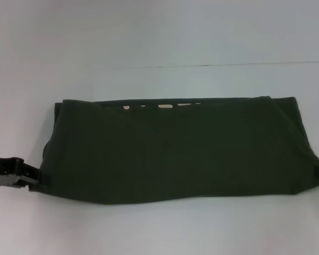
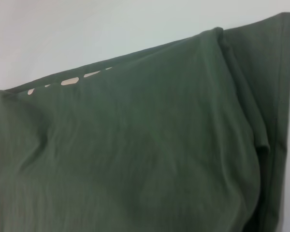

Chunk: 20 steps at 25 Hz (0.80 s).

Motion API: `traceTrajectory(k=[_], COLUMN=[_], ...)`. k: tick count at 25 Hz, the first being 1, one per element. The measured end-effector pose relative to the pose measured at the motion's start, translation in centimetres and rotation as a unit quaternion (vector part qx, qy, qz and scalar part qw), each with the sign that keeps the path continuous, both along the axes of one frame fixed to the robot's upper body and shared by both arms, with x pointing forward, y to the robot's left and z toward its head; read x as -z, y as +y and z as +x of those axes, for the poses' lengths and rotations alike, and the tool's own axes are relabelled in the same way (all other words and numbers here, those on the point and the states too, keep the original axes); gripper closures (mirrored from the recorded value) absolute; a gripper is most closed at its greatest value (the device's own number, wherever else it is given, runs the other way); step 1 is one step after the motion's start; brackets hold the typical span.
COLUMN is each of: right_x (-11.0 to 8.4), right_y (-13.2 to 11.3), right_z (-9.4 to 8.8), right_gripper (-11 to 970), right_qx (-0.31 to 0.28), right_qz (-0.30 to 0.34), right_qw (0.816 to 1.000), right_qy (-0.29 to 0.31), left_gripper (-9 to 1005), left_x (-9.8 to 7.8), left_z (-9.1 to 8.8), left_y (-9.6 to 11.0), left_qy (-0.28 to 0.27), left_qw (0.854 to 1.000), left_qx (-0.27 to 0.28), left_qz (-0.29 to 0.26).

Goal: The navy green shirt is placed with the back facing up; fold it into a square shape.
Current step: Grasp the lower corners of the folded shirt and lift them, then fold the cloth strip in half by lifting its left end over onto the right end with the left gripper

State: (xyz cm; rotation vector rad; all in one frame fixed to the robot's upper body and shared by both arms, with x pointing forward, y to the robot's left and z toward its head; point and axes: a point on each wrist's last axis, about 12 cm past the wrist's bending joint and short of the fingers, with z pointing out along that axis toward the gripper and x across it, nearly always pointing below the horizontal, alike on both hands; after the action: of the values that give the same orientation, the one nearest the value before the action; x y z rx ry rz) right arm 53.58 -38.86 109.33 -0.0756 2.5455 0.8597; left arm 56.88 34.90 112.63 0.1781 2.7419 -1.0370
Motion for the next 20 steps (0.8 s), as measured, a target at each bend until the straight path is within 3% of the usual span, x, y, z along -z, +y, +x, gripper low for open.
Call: traceTrajectory(k=[2, 5, 12, 16, 20], right_x=[-0.2, -0.8, -2.1, -3.7, -5.3], right_y=[0.0, -0.3, -1.1, -1.7, -2.0], right_z=[0.2, 0.7, 1.5, 2.0, 2.7], right_gripper=[854, 652, 494, 403, 235], right_qx=[-0.002, -0.004, 0.003, 0.020, 0.030], right_qz=[-0.002, -0.010, -0.016, -0.007, 0.016], right_qw=[1.000, 1.000, 0.999, 0.998, 0.993], right_qy=[-0.003, -0.014, -0.027, -0.058, -0.117], left_gripper=[864, 737, 484, 302, 167], left_x=[0.0, -0.3, -1.5, -2.9, -4.3], left_z=[-0.1, -0.3, -0.2, 0.3, 1.1], left_y=[0.2, 0.5, 1.6, 2.7, 2.9], left_qy=[0.004, 0.007, -0.005, -0.040, -0.102], left_qw=[1.000, 1.000, 1.000, 0.998, 0.991], left_qx=[-0.001, -0.002, -0.016, -0.039, -0.052], left_qz=[0.005, 0.008, 0.005, -0.019, -0.067])
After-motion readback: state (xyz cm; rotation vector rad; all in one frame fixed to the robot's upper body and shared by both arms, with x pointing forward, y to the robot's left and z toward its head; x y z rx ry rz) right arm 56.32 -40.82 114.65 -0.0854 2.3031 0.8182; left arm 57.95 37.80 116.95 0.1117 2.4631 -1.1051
